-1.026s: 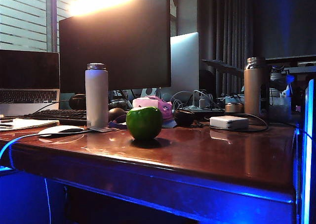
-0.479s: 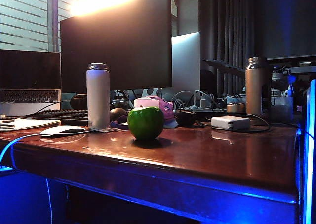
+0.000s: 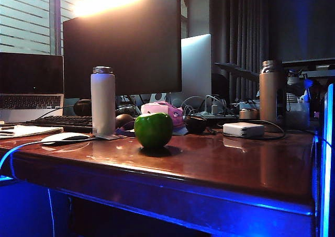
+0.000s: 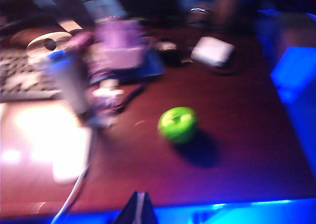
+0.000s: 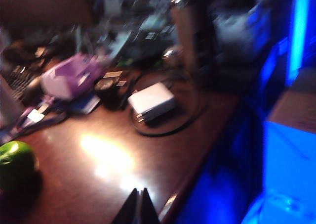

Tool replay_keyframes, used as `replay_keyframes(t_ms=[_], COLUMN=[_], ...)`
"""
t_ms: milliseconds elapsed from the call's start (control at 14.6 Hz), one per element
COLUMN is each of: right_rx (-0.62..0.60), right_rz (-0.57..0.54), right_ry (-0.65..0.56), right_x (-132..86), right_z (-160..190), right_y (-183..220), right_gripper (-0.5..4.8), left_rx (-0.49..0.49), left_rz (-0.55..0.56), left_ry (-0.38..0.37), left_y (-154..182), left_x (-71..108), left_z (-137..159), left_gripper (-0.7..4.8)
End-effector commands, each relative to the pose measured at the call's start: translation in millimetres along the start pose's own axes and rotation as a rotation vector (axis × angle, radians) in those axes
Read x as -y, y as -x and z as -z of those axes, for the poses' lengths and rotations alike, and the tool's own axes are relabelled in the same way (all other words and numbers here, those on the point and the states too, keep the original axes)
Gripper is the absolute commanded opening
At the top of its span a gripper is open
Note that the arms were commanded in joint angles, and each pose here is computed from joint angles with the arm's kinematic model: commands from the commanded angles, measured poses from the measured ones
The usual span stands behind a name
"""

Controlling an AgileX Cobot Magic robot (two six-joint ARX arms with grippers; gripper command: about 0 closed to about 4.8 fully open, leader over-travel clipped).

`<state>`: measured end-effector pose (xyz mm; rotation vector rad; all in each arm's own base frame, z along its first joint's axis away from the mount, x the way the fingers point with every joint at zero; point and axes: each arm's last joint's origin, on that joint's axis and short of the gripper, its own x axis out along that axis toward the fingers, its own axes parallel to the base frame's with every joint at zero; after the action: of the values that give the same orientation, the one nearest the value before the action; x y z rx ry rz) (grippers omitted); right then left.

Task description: Stack the black thermos bottle cap from the table onto the green apple.

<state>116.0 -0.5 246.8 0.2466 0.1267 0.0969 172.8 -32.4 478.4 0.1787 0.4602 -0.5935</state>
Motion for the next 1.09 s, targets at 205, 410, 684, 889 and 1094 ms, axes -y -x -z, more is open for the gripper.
replay_keyframes(t_ms=[205, 410, 684, 889, 1094], right_rx=[-0.151, -0.290, -0.372, -0.261, -0.176], right_rz=[-0.123, -0.294, -0.492, -0.481, -0.389], right_ry=[-0.025, -0.012, -0.093, 0.029, 0.243], right_x=[-9, -12, -24, -31, -49], right_z=[-56, -70, -68, -72, -79], right_y=[-57, -112, -154, -162, -191], right_gripper=[-0.05, -0.05, -0.05, -0.05, -0.05], left_rx=[0.056, 0.094, 0.092, 0.084, 0.081], left_rz=[0.028, 0.171, 0.175, 0.179, 0.179], left_ry=[-0.040, -0.054, -0.051, -0.048, -0.046], left_y=[-12, -13, -12, -14, -14], left_x=[6.1, 12.7, 12.5, 12.4, 12.5], left_z=[-12, -14, -13, -12, -12], left_gripper=[-0.03, -0.03, -0.03, -0.03, -0.03])
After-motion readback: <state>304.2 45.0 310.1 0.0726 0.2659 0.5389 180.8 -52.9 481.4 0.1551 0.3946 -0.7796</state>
